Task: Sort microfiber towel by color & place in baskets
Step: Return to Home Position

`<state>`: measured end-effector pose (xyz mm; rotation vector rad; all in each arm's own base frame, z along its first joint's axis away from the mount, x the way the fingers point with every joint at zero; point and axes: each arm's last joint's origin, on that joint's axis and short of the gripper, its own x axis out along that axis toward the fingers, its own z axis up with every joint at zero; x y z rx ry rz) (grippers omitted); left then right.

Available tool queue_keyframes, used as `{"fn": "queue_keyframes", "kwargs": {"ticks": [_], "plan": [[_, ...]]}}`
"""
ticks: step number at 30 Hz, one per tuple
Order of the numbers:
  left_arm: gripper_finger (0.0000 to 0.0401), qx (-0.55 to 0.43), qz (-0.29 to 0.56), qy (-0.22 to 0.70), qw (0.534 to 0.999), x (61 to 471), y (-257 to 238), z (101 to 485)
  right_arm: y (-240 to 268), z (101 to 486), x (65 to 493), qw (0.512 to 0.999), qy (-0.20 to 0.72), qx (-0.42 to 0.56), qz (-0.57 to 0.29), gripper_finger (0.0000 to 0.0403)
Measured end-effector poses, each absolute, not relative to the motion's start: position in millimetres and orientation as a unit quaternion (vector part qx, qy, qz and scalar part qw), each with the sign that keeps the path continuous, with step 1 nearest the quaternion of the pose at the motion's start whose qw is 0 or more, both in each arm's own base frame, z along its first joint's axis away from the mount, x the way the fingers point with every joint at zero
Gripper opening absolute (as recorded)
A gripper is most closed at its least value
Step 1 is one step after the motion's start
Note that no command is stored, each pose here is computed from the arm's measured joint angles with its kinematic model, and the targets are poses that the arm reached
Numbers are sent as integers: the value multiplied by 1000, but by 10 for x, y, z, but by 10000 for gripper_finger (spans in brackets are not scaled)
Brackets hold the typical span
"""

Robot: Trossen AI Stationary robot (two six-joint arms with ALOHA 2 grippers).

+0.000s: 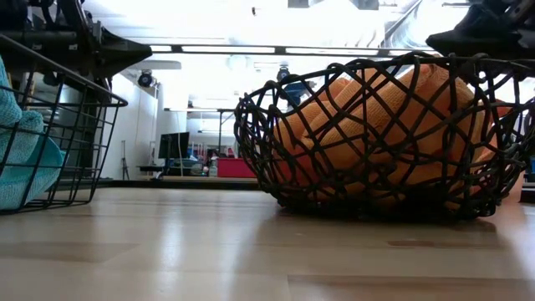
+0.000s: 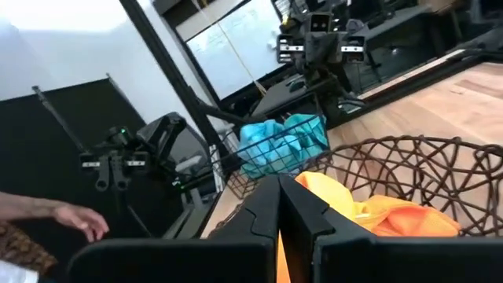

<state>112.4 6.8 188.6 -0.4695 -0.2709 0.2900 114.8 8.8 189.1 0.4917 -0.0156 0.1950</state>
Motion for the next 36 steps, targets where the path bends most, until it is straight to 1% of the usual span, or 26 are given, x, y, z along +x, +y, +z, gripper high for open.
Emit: {"fn": "queue_keyframes", "kwargs": {"ticks": [9,12,14,17,19,22,27,36], "plan": [[3,-231,143,-134,953,1124,68,1887,33,1884,1148,972,-7,212,103,0],[3,-231,143,-133,953,1124,68,1887,31,1762,1145,972,-17,212,102,0],[3,-231,143,-133,953,1124,68,1888,28,1735,1149,971,-2,219,93,0],[3,-231,143,-132,953,1125,68,1885,26,1776,1142,975,-26,198,96,0],[3,-231,143,-132,953,1125,68,1885,13,1771,1143,979,-28,187,79,0],[3,-231,143,-132,953,1125,68,1885,-4,1662,1149,980,23,194,41,0],[3,-231,143,-131,953,1125,68,1884,-6,1477,1126,973,116,201,17,0],[3,-229,145,-123,955,1128,67,1867,-8,1460,1126,971,126,201,12,0]]}}
